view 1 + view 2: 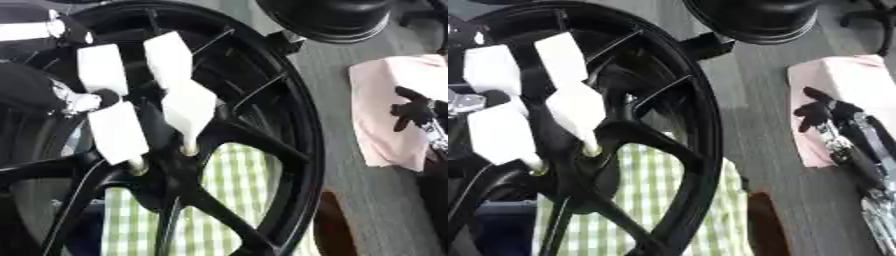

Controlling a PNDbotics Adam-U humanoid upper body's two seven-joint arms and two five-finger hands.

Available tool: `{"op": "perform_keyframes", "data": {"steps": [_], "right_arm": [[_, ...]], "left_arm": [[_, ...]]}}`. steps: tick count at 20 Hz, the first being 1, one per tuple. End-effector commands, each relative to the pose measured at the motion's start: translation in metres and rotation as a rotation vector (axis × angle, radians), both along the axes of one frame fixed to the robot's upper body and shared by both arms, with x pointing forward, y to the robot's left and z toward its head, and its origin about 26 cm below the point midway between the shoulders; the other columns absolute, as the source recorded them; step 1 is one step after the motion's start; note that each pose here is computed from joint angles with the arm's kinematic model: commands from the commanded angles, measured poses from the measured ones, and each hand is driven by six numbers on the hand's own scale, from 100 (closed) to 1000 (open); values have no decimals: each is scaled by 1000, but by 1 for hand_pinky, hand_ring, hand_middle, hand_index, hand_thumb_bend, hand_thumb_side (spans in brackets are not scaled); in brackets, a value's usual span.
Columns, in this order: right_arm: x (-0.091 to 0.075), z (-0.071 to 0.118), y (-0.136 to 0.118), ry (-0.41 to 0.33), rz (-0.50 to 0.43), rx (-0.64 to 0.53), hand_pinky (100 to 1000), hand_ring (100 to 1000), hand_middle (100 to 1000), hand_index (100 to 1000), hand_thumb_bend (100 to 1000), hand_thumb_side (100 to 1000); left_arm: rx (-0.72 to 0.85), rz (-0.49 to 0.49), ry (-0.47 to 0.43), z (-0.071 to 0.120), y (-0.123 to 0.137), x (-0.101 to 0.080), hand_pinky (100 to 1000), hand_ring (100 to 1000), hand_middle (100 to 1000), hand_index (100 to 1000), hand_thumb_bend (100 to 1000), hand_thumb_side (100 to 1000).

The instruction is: Pull the pin out of the wheel hub.

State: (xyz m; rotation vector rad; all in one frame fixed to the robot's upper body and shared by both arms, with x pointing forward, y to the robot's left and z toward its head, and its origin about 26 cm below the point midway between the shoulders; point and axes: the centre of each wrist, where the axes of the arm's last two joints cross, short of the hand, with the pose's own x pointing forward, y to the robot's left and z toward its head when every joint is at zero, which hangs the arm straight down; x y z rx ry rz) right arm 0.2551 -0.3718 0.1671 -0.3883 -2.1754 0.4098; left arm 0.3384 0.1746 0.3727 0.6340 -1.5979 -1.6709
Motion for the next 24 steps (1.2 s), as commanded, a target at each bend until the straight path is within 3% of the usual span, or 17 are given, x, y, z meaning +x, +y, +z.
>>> {"op": "perform_keyframes", "data": {"steps": [1, 3, 6, 14, 24], "right_arm": [[-3, 7, -1, -13, -1, -9, 910, 989, 413, 624, 100, 709], [-4, 6, -1, -8, -2, -6, 910, 989, 413, 623, 100, 710], [-4, 5, -2, 0, -3, -4, 910, 989, 413, 623, 100, 709], [-8, 2, -6, 10, -13, 0, 910, 989, 413, 624, 100, 702], [-12, -1, -10, 15, -23, 6, 909, 987, 414, 625, 100, 695]], "left_arm": [[-41, -5, -48, 11, 1, -7, 726, 567, 479, 624, 113, 343], [-87, -4, -68, 14, 0, -9, 698, 506, 382, 512, 100, 343], [-171, 5, -83, 18, -1, -12, 679, 471, 327, 454, 100, 297], [-304, 33, -92, 34, 6, -27, 666, 435, 263, 388, 164, 170], [-478, 52, -171, 67, 37, -57, 658, 400, 219, 344, 163, 116]]}}
